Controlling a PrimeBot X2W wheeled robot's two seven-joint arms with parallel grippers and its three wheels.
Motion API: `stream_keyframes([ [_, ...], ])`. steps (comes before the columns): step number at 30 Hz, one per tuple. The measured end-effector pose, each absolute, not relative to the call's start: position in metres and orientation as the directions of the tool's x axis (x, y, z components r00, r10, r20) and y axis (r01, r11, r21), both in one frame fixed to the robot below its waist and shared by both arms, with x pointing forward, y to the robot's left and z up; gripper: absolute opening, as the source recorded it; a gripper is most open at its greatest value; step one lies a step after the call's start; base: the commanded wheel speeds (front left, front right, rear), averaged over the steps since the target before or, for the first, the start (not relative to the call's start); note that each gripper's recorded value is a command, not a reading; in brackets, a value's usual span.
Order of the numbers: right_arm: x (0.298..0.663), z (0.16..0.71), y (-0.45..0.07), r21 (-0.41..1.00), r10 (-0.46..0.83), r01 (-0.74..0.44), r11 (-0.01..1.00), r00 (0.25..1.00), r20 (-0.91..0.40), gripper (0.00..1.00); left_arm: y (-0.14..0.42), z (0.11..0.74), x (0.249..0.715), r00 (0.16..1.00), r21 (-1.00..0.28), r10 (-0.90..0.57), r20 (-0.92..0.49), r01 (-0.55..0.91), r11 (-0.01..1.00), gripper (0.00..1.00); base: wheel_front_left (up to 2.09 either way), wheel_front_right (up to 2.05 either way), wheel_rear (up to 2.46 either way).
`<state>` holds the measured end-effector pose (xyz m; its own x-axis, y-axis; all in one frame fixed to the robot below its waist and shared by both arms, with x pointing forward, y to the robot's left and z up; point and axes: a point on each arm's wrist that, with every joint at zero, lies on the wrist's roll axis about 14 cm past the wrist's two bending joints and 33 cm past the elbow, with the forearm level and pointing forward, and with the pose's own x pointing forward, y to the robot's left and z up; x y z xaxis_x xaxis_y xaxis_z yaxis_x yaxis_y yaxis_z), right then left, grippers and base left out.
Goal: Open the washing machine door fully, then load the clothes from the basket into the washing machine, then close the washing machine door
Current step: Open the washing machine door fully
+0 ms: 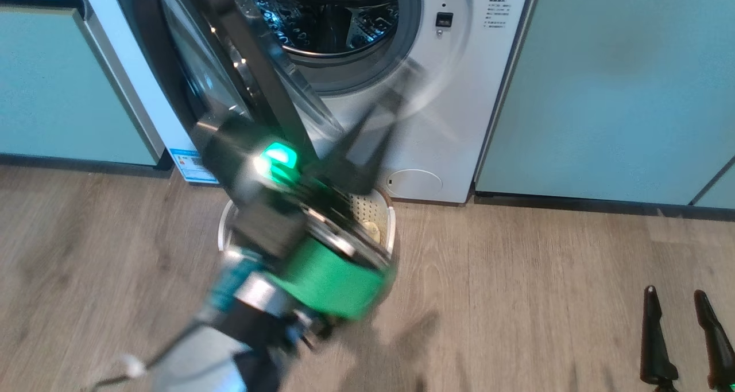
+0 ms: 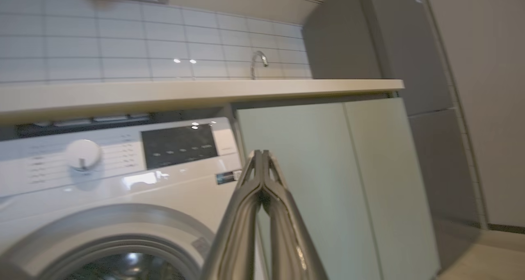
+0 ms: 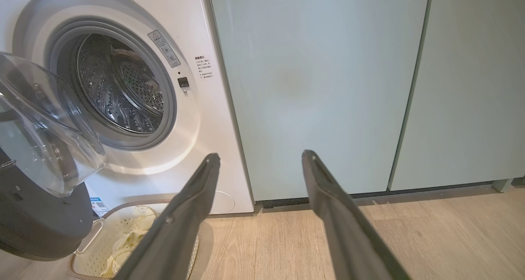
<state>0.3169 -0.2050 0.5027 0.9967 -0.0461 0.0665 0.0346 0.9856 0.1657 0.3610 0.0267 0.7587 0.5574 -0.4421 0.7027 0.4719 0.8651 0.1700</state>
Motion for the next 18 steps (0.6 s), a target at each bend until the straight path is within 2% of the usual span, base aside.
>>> stream_keyframes([
  [3, 0.316, 0.502, -0.206, 0.166, -0.05, 0.039, 0.985, 0.997, 0.064, 1.0, -0.006, 0.736, 0.352, 0.561, 0.144, -0.532, 0.634, 0.591, 0.794, 0.0, 0.0, 0.0, 0.0],
  [4, 0.316, 0.502, -0.206, 0.166, -0.05, 0.039, 0.985, 0.997, 0.064, 1.0, -0.006, 0.736, 0.352, 0.561, 0.144, -0.532, 0.634, 0.591, 0.794, 0.0, 0.0, 0.0, 0.0],
  [9, 0.316, 0.5, -0.207, 0.166, -0.053, 0.043, 0.985, 0.997, 0.055, 1.0, -0.04, 0.673, 0.346, 0.619, 0.053, -0.637, 0.459, 0.697, 0.715, 0.0, 0.0, 0.0, 0.0],
  [14, 0.316, 0.497, -0.207, 0.157, -0.055, 0.047, 0.986, 0.997, 0.046, 1.0, -0.047, 0.63, 0.349, 0.679, -0.035, -0.651, 0.339, 0.7, 0.713, 0.0, 0.0, 0.0, 0.0],
  [18, 0.316, 0.495, -0.208, 0.157, -0.056, 0.05, 0.986, 0.998, 0.04, 1.0, -0.045, 0.609, 0.354, 0.716, -0.057, -0.64, 0.278, 0.677, 0.733, 0.0, 0.0, 0.0, 0.0],
])
